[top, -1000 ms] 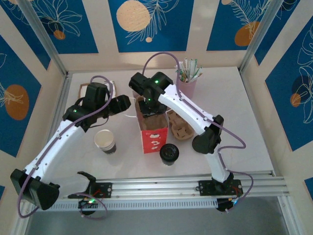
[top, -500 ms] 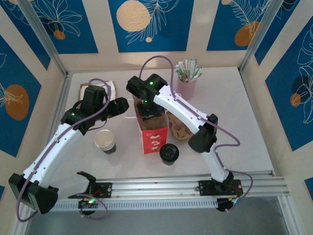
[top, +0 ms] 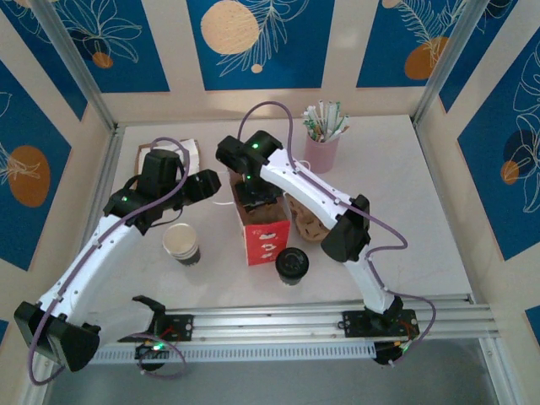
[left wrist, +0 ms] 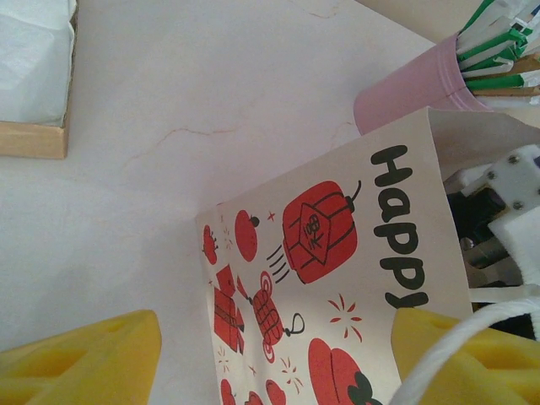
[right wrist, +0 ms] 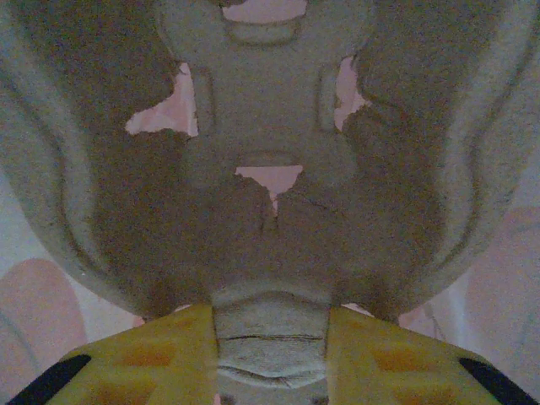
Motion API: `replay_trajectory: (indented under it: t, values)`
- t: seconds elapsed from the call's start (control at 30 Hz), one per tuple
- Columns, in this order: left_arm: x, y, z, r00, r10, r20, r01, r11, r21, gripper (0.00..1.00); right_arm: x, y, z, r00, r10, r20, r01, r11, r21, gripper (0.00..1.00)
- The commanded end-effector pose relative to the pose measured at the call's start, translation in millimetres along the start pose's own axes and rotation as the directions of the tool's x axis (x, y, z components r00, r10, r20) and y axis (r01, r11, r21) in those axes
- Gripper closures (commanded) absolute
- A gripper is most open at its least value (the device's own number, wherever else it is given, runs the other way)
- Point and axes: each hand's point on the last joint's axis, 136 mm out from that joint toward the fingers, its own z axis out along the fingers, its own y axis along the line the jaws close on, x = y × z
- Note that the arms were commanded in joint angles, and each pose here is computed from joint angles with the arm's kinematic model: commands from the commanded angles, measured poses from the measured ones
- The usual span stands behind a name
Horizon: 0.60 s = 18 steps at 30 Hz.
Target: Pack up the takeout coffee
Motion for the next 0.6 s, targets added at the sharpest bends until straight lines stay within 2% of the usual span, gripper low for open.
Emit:
replay_trajectory:
  t: [0.0,0.57]
  values:
    - [0,3,-5,1.000,0.003,0.005,-0.003,1.000,0.007,0.28,12,4,9,0.998,-0.026,-0.066,0.026,1.000,0.001,0.64]
    - [4,11,-3,1.000,-0.003,-0.002,0.003,1.000,-0.018,0.28,13,5,29,0.994,-0.033,-0.109,0.032,0.999,-0.009,0.64]
